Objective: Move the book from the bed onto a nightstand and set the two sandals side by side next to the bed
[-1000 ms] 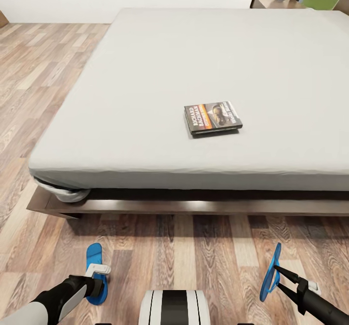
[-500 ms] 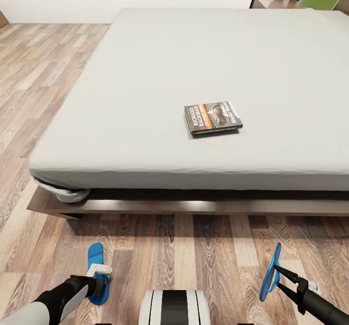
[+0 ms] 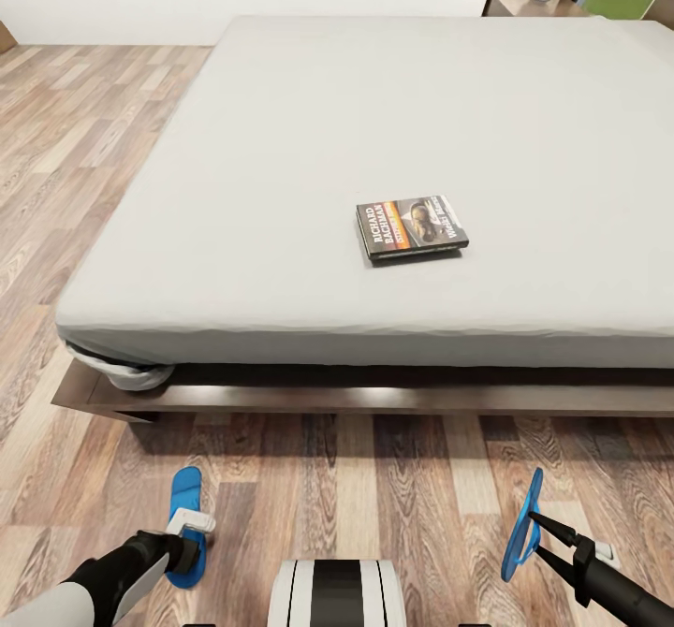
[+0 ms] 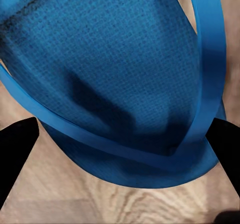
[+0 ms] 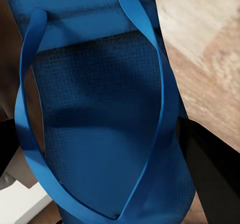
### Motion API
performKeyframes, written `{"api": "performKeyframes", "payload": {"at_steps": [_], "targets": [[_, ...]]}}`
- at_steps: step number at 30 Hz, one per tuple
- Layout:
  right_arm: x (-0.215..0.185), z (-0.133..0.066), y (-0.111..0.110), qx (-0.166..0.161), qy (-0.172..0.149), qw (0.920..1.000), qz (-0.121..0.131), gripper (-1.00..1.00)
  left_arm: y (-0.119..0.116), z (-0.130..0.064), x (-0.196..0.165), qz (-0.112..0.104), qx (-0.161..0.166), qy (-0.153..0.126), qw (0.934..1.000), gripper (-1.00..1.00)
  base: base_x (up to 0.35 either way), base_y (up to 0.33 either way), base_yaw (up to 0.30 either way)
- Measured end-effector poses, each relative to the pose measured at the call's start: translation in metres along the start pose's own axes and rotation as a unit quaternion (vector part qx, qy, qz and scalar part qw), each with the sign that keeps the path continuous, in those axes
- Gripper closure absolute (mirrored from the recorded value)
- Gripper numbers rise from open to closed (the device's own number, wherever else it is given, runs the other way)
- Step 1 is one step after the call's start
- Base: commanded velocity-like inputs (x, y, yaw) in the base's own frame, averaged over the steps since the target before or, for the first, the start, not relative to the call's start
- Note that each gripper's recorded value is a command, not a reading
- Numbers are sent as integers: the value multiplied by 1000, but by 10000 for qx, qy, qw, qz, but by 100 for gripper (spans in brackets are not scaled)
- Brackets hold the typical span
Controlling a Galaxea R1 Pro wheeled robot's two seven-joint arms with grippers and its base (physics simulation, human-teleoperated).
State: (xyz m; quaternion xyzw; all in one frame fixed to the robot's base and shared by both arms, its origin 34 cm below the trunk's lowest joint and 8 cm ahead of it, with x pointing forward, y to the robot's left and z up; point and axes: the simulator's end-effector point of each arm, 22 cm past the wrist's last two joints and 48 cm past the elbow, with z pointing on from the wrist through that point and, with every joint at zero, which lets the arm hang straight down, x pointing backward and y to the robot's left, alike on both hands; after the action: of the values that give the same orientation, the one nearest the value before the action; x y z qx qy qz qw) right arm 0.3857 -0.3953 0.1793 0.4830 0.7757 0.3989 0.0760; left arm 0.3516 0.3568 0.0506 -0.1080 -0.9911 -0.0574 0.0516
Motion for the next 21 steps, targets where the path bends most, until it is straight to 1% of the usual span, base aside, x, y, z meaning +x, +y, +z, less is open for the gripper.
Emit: {"api": "performKeyframes", "payload": {"at_steps": [3, 6, 21], "targets": [[0, 0, 0, 0, 0, 10000, 0, 100, 3, 0, 0, 120, -47, -13, 9999, 100, 0, 0, 0], [0, 0, 0, 2, -1, 10000, -1, 100, 7, 0, -1, 167, -83, -27, 9998, 100, 0, 0, 0], [1, 0, -2, 25, 11, 10000, 8, 100, 7, 1, 1, 184, -95, -19, 9998, 100, 0, 0, 0]]}}
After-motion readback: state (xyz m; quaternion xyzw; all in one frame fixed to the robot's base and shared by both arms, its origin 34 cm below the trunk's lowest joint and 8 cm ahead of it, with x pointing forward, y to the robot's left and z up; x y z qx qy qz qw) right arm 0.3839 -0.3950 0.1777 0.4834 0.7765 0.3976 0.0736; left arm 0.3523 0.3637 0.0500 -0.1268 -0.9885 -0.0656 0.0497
